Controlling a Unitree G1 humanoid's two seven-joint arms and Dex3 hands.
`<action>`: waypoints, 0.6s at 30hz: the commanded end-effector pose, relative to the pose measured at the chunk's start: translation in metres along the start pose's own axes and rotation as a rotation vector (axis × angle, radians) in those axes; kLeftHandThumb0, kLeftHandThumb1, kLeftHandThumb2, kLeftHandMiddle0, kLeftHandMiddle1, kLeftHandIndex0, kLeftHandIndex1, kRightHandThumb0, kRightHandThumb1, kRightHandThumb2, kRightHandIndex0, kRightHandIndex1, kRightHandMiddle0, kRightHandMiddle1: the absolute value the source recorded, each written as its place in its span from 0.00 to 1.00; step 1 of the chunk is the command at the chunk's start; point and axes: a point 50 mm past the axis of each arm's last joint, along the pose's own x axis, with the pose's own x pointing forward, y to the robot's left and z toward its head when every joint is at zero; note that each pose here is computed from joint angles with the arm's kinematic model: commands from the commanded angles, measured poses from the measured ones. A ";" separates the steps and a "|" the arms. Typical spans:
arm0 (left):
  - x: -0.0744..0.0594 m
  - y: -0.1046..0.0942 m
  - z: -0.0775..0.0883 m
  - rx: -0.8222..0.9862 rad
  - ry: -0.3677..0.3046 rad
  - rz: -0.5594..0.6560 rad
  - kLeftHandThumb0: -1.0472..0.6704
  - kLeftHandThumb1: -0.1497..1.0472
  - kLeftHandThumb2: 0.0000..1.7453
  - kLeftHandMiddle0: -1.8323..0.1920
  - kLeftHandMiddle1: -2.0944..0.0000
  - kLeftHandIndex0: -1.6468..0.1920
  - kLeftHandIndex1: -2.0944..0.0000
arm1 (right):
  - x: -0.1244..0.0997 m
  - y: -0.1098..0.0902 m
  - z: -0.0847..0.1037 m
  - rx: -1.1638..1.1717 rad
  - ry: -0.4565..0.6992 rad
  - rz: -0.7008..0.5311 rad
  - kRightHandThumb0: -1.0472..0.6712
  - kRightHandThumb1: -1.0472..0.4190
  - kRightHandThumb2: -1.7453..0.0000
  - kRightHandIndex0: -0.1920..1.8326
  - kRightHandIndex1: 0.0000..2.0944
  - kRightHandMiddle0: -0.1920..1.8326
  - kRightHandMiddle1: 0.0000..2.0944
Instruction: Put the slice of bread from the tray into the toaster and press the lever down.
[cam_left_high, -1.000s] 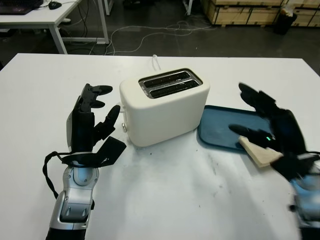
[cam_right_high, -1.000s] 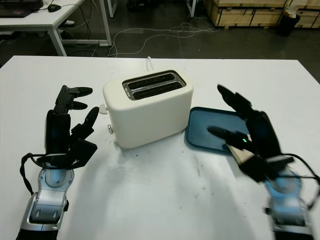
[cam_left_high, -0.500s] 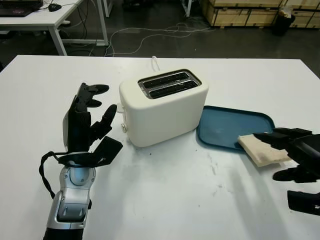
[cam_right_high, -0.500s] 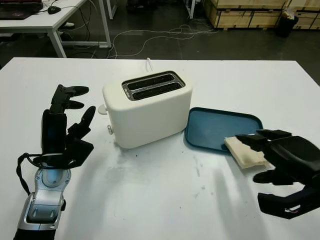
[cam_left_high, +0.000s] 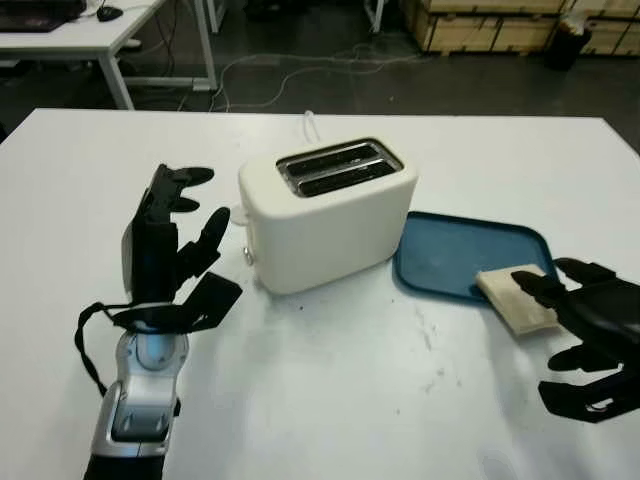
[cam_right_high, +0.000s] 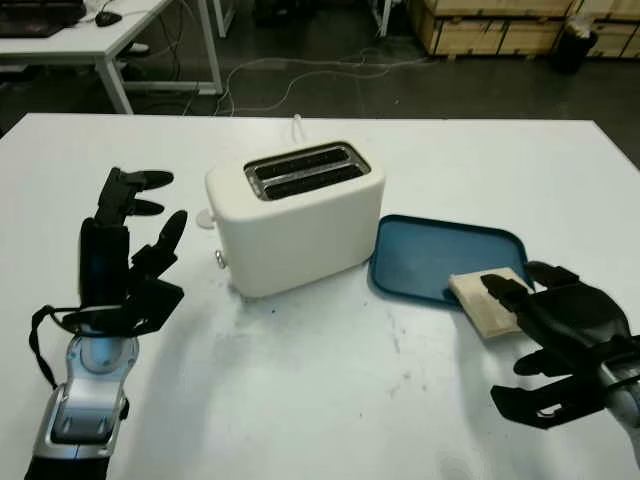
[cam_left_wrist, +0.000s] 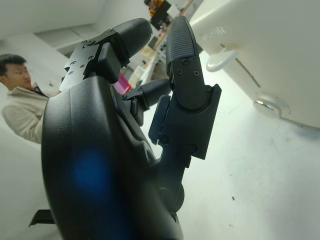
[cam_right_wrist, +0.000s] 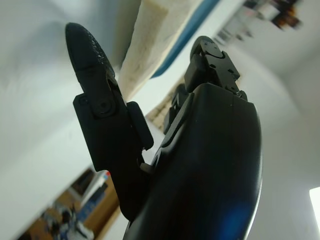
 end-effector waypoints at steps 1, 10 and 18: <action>0.003 0.000 0.002 -0.007 -0.020 -0.002 0.27 0.89 0.30 0.80 0.32 0.80 0.48 | 0.005 0.009 0.003 0.066 -0.041 -0.089 0.36 0.18 1.00 0.24 0.03 0.25 0.03; 0.003 0.000 0.002 -0.011 -0.024 0.005 0.27 0.89 0.30 0.80 0.32 0.79 0.47 | 0.009 0.042 0.001 0.082 -0.125 -0.292 0.41 0.10 0.99 0.39 0.03 0.39 0.03; 0.002 -0.001 0.001 -0.006 -0.018 0.008 0.27 0.89 0.31 0.81 0.32 0.81 0.47 | 0.009 0.047 0.002 0.086 -0.207 -0.487 0.47 0.12 1.00 0.64 0.03 0.60 0.03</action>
